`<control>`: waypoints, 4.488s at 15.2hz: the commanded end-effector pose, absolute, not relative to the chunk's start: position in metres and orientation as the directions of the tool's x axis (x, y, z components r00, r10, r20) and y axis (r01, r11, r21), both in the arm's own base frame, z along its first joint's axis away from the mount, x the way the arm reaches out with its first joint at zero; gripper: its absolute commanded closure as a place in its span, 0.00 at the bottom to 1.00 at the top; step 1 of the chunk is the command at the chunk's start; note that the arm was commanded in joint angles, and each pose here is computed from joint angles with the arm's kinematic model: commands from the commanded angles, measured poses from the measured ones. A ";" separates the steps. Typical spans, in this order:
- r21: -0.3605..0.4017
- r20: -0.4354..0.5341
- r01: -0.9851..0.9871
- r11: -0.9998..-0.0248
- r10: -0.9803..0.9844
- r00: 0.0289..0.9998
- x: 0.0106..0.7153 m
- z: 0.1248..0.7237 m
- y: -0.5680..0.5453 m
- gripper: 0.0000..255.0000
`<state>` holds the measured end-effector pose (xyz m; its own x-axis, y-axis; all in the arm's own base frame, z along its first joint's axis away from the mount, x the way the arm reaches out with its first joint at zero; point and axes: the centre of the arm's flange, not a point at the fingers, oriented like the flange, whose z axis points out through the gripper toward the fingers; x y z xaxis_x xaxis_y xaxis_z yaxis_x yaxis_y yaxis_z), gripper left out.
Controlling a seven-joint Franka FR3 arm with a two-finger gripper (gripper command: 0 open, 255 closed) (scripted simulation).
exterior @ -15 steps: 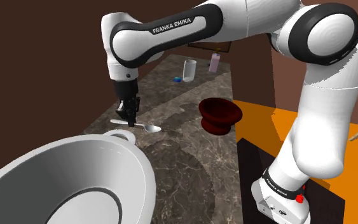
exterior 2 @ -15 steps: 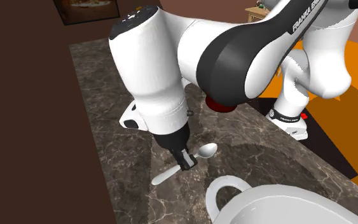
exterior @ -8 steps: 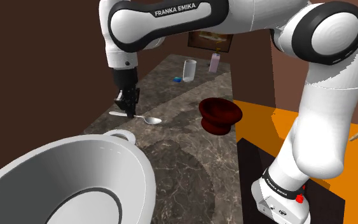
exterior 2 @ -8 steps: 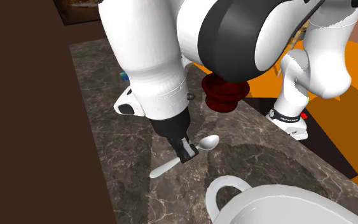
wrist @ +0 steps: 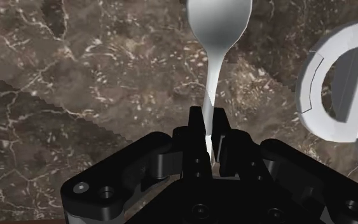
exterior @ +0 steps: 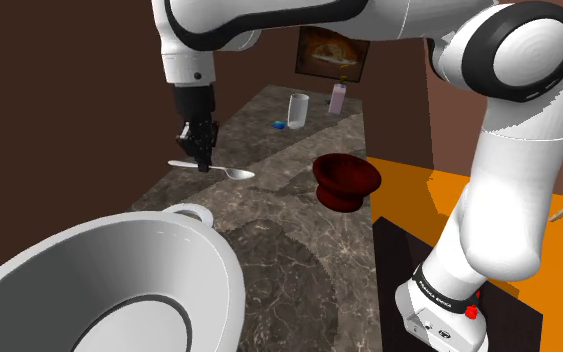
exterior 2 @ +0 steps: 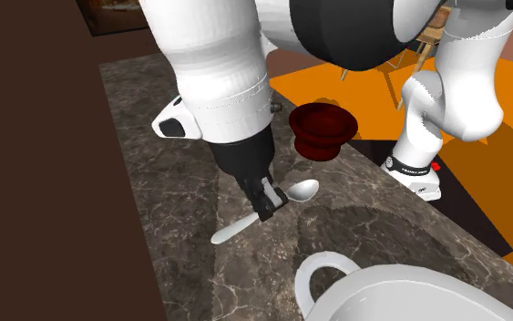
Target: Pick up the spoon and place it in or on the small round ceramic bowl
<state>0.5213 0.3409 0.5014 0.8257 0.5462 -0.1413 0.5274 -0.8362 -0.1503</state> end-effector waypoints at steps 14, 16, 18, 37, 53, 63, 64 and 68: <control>-0.150 -0.142 0.527 -0.836 0.546 0.826 0.475 0.540 0.245 1.00; -0.150 -0.142 0.527 -0.836 0.546 0.826 0.463 0.541 0.221 1.00; -0.150 -0.142 0.527 -0.836 0.546 0.826 0.452 0.541 0.198 1.00; -0.150 -0.142 0.527 -0.836 0.546 0.826 0.365 0.526 0.017 1.00; -0.150 -0.142 0.527 -0.836 0.546 0.826 0.365 0.467 0.017 1.00; -0.150 -0.142 0.527 -0.836 0.546 0.826 0.367 0.479 0.017 0.00; -0.150 -0.142 0.527 -0.836 0.546 0.826 0.370 0.492 0.016 0.00; -0.150 -0.142 0.527 -0.836 0.546 0.826 0.375 0.515 0.015 0.00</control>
